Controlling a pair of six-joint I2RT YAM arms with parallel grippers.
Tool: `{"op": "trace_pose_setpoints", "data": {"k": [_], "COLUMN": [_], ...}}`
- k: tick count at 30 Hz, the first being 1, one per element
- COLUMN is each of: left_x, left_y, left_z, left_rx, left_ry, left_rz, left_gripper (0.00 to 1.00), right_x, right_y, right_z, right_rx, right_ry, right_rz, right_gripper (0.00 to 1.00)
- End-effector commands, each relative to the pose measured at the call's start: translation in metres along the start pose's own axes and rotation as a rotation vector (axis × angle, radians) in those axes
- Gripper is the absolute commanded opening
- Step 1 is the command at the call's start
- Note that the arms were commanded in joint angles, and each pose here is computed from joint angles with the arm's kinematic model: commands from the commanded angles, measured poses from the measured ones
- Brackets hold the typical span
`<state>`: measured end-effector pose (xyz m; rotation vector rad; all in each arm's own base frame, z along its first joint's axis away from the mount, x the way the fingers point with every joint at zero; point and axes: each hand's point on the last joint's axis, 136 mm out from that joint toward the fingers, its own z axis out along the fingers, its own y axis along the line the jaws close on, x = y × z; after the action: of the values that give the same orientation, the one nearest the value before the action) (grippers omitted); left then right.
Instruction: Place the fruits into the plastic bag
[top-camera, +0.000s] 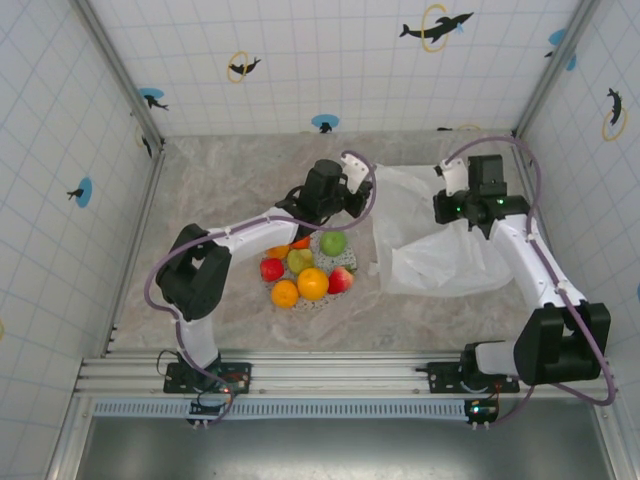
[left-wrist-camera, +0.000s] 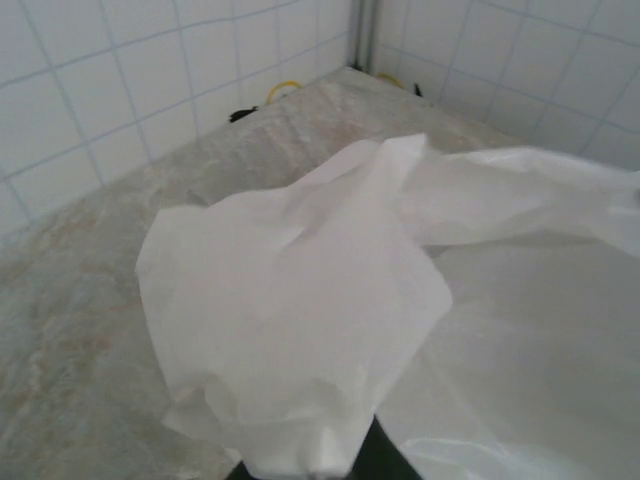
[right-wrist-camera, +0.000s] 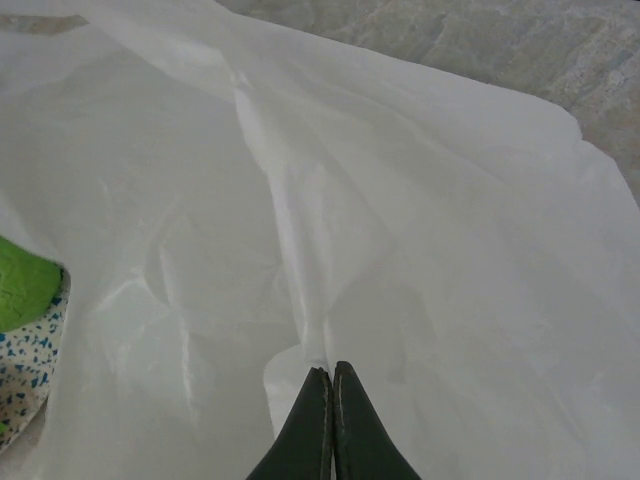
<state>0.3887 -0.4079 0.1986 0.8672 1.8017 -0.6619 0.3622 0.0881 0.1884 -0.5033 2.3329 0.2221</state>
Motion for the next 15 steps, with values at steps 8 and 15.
{"op": "trace_pose_setpoints", "data": {"k": [8,15], "left_x": [-0.041,-0.046], "left_y": [-0.034,-0.04], "left_z": [-0.047,-0.055], "left_rx": [0.164,0.196], "left_ry": [-0.111,-0.115], "left_rz": [-0.239,-0.361], "left_gripper": [0.0,0.0], "right_x": [-0.001,0.016], "right_y": [-0.002,0.018], "right_z": [-0.001,0.009], "right_rx": [0.183,0.161], "right_ry": [-0.045,-0.035], "right_rz": [-0.13,-0.144], "right_gripper": [0.26,0.46]}}
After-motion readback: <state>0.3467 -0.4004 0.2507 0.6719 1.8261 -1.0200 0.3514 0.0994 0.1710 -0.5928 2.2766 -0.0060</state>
